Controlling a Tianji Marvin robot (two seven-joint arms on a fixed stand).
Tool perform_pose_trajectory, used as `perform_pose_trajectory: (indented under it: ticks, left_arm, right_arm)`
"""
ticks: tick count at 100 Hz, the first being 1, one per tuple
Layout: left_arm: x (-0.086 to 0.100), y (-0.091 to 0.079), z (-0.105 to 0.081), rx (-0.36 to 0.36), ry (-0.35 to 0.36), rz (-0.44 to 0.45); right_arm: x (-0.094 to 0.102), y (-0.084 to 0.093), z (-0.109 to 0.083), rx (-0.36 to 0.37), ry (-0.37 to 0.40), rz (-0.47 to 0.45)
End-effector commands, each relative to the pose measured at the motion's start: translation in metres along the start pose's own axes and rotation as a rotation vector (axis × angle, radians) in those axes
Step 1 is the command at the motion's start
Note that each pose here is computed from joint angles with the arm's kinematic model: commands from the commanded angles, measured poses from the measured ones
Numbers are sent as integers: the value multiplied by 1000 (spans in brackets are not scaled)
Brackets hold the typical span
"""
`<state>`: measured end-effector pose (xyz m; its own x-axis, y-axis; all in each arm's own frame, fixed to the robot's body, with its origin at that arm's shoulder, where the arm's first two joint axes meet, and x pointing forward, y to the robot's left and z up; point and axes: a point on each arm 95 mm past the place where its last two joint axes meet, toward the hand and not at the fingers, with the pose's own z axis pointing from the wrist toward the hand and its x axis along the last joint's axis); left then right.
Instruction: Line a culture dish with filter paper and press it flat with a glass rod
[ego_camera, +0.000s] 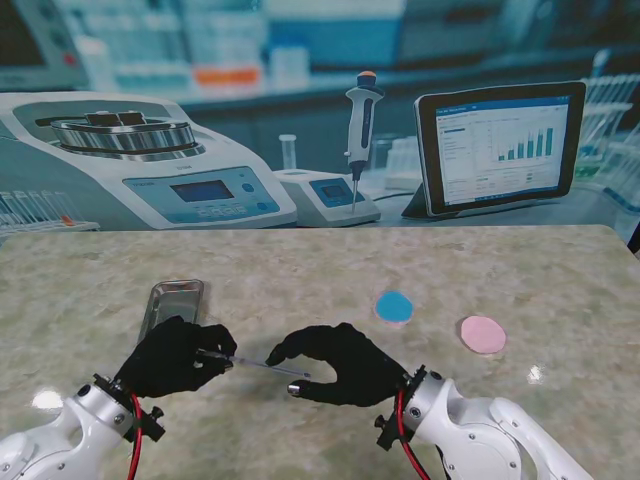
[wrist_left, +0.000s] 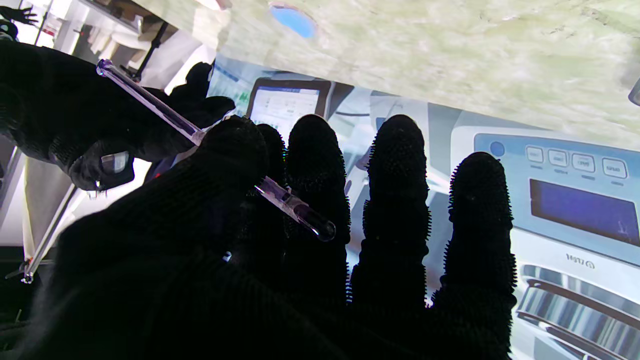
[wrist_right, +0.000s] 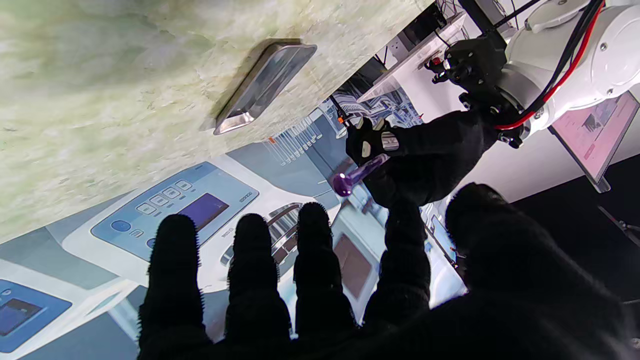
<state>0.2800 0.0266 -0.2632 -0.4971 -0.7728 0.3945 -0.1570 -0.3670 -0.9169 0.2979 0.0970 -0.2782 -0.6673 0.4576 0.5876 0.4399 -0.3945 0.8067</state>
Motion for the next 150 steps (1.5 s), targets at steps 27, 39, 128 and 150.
perform_pose_trajectory:
  ticks: [27,39,128,150]
  left_arm:
    - [8,2,0,-5,25,-9]
    - [8,2,2,-4,25,-13]
    - [8,2,10,8,20,-39]
    - [8,2,12,7,17,-47]
  right_arm:
    - [0,-6,5,45,30,-7]
    - [0,-6,7,54,40,-10]
    - [0,-9,25,92,105,-27]
    - [1,-11,31,89,119,-20]
